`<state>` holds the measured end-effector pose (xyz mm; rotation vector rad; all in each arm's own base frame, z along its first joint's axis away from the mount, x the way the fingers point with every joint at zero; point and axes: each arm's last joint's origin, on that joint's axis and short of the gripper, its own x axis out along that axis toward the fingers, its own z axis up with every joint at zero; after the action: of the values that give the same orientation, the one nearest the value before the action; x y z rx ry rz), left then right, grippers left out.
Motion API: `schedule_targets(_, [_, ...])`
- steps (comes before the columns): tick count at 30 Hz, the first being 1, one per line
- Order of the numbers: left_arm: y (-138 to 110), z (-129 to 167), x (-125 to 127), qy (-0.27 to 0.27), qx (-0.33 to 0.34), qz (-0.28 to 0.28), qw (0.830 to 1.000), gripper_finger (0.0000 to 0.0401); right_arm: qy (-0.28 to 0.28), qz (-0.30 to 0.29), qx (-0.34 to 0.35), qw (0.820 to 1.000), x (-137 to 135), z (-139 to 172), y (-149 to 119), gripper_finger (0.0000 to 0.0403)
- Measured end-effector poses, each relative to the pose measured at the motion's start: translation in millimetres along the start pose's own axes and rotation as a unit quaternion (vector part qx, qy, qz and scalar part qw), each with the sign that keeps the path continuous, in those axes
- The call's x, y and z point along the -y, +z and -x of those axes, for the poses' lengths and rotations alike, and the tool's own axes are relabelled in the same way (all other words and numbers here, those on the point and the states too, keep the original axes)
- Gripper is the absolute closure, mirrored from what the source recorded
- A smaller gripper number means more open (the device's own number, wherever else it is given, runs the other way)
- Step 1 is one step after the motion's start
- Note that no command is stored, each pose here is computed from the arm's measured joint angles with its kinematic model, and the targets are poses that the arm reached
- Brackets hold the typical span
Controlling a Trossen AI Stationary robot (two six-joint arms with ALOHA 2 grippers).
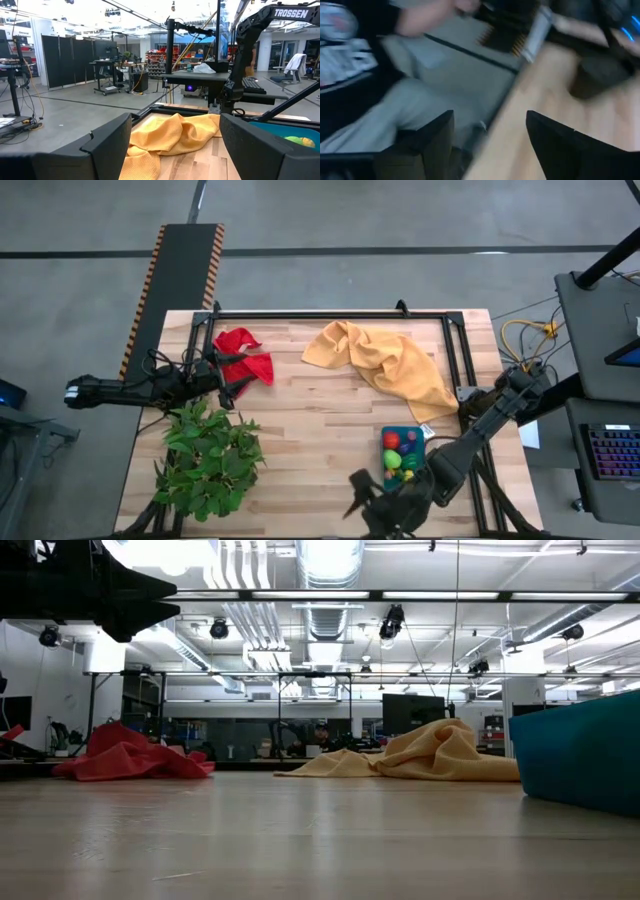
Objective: Pick and placing Produce into tupperware
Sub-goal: Return to Home Position
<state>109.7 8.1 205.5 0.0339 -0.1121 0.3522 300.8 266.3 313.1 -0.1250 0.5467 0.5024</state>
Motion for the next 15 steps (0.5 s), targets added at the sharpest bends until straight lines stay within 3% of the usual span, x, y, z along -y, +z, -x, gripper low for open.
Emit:
schedule_targets(3, [0,0,0,0.0,0.0,0.0,1.0,0.0113,0.046,0.061,0.036,0.996,7,1,9,0.0178])
schedule_targets(8, [0,0,0,0.0,0.0,0.0,1.0,0.0113,0.037,0.122,0.049,0.991,35,13,16,0.0223])
schedule_targets(15, [0,0,0,0.0,0.0,0.0,1.0,0.0113,-0.027,0.106,0.065,0.992,109,40,2,0.035])
